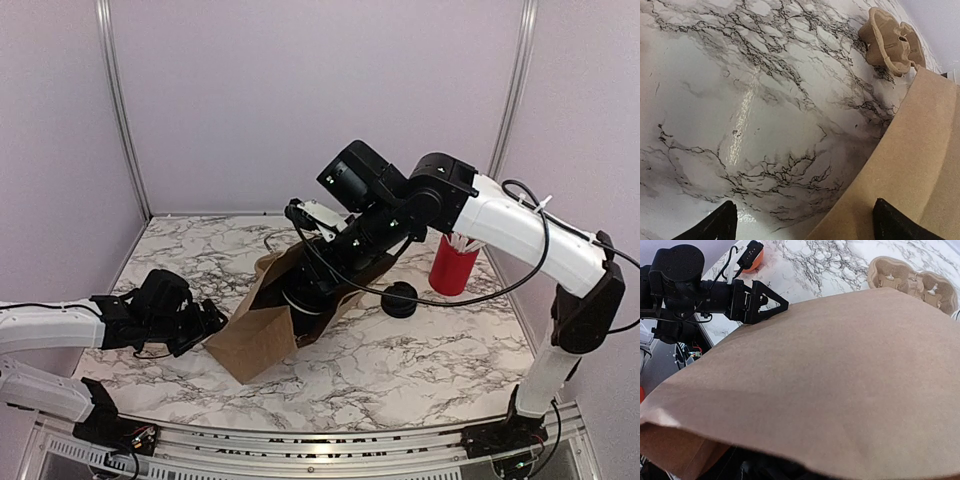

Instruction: Pack the takeout coffee

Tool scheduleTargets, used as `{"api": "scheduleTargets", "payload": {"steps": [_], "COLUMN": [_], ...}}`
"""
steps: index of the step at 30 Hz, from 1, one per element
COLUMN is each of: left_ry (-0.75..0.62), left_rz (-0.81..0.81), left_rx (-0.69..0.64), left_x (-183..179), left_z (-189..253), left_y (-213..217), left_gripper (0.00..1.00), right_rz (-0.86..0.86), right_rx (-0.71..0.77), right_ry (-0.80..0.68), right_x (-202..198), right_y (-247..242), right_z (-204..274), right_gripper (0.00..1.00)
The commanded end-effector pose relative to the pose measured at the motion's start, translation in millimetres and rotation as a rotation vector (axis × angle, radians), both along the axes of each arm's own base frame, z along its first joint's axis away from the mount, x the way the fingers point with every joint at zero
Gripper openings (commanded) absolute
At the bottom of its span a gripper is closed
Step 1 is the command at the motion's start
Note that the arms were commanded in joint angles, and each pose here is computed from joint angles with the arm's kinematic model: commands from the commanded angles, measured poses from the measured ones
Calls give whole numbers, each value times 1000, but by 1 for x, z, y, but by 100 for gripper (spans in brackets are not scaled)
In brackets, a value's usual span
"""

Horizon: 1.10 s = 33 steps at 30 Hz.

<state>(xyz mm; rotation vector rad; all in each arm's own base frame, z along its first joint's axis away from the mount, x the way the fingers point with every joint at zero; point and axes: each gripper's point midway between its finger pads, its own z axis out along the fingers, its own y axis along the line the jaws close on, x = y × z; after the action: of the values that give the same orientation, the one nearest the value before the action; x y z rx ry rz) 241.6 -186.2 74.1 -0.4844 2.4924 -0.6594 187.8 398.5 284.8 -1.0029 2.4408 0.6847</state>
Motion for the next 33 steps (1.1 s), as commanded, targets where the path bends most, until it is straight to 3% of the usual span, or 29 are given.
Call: {"api": "scheduleTargets", "payload": {"steps": [1, 7, 16, 24, 33], "left_ry": [17, 35, 19, 18, 4], "left_rz": [-29, -89, -234, -212, -213], "left_rx": [-80, -153, -253, -231, -204], "left_x": [-5, -5, -6, -5, -2], "left_z": [-6, -10, 10, 4, 6], "left_y": [-13, -33, -84, -80, -77], "left_gripper": [93, 87, 82, 82, 82], "right_rz": [19, 21, 38, 132, 173], "right_rx": [47, 55, -98, -201, -294], "right_ry": [-1, -19, -22, 77, 80], "right_x": [12, 29, 36, 4, -6], "right_y": [22, 46, 43, 45, 51], "right_z": [1, -7, -34, -86, -122], "right_gripper": [57, 57, 55, 54, 54]}}
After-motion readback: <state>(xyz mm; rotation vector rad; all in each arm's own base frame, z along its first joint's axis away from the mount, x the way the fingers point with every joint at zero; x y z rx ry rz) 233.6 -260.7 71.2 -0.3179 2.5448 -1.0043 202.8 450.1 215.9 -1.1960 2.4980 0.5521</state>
